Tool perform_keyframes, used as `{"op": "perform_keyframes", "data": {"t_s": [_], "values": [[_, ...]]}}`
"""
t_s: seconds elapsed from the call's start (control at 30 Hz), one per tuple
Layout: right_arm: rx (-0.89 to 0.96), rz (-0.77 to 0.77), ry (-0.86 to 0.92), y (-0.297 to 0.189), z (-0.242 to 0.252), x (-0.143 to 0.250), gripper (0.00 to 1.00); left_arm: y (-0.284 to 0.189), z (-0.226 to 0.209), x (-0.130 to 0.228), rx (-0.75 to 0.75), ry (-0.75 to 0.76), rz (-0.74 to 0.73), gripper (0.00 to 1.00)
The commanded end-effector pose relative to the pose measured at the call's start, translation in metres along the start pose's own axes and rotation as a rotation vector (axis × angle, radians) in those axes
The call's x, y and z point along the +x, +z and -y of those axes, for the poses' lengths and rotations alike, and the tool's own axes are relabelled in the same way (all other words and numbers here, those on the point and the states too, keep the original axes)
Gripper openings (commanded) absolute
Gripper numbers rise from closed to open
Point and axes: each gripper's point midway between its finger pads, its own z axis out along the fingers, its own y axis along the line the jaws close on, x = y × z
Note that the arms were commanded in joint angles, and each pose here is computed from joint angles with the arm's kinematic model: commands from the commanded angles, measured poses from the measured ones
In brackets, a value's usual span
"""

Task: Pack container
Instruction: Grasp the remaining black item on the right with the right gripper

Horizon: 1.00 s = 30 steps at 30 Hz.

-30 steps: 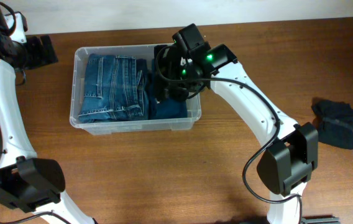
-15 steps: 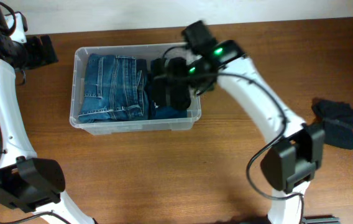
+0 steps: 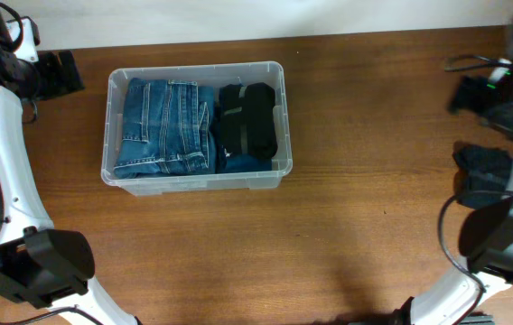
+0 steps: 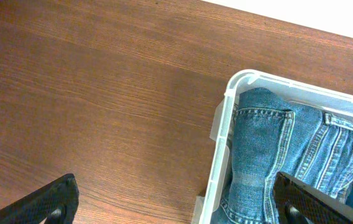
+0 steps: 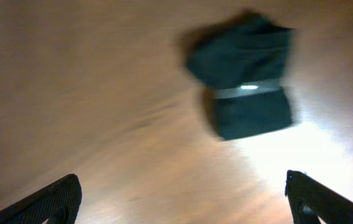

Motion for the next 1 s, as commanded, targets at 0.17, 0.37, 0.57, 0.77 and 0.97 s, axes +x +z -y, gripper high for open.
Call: {"op": "perform_keyframes", "data": {"t_s": [0.17,0.37,0.57,0.77,0.97], "values": [[0.076,-0.108,0.034,0.054,0.096,0.018,0.98,0.003,-0.002,-0.005,-0.003,0.013,0.02,0.99],[0.012,-0.08,0.032,0.111,0.11,0.02,0.99,0.003,-0.003,-0.006,-0.007,0.013,0.021,0.99],[-0.085,-0.067,0.017,0.154,0.092,0.03,0.99,0.002,-0.006,-0.006,-0.026,0.013,0.024,0.99],[-0.087,-0.098,0.021,0.174,0.09,0.044,0.99,0.002,-0.008,-0.006,-0.035,0.013,0.024,0.99],[-0.084,-0.14,0.02,0.194,0.089,0.053,0.99,0.002,-0.008,-0.006,-0.038,0.013,0.024,0.99]]}}
